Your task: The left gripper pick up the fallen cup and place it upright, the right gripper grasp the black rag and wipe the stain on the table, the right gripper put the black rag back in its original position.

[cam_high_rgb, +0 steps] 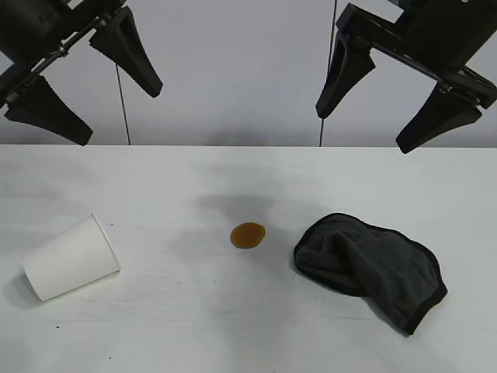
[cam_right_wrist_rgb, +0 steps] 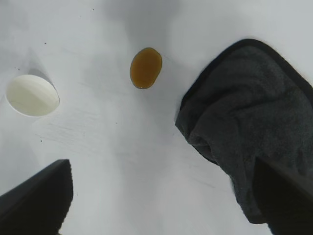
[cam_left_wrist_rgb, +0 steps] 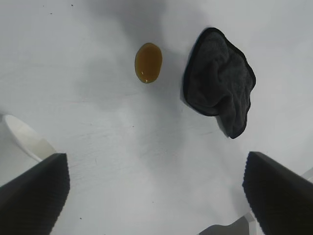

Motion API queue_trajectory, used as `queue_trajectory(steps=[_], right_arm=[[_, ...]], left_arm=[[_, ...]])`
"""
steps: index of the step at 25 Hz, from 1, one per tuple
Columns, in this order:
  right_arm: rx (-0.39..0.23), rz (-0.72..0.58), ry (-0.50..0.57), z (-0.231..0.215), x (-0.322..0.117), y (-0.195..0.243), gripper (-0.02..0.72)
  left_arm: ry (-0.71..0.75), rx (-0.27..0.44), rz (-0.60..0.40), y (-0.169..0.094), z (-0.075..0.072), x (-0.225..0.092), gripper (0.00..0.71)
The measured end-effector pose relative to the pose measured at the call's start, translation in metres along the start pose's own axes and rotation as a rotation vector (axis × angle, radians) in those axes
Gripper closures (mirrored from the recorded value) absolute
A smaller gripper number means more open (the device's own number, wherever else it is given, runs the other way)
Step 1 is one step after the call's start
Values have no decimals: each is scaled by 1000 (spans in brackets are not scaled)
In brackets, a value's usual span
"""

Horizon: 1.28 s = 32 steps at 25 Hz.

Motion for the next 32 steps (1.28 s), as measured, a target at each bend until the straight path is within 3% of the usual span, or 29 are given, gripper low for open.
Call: queue_trajectory(steps=[23,30,32], right_arm=[[-2,-14,0,0,2,0,9],[-2,-14,0,0,2,0,9],[-2,-14,0,0,2,0,9]], left_arm=[[2,3,-2,0,0,0,17],[80,105,98,-2,15,-13,17],[182,129,177,-4,20,-23,17]])
Point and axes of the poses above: a point on each arm's last joint axis where the gripper is mounted, y pointing out along that axis toward the gripper, z along the wrist's bending axis when the last joint is at zero, x = y × z, the point moved 5 cm from there along y, pointing out along that axis toward the gripper, and after that the axes turned 3 degrees about -y, right-handed, at the moved point
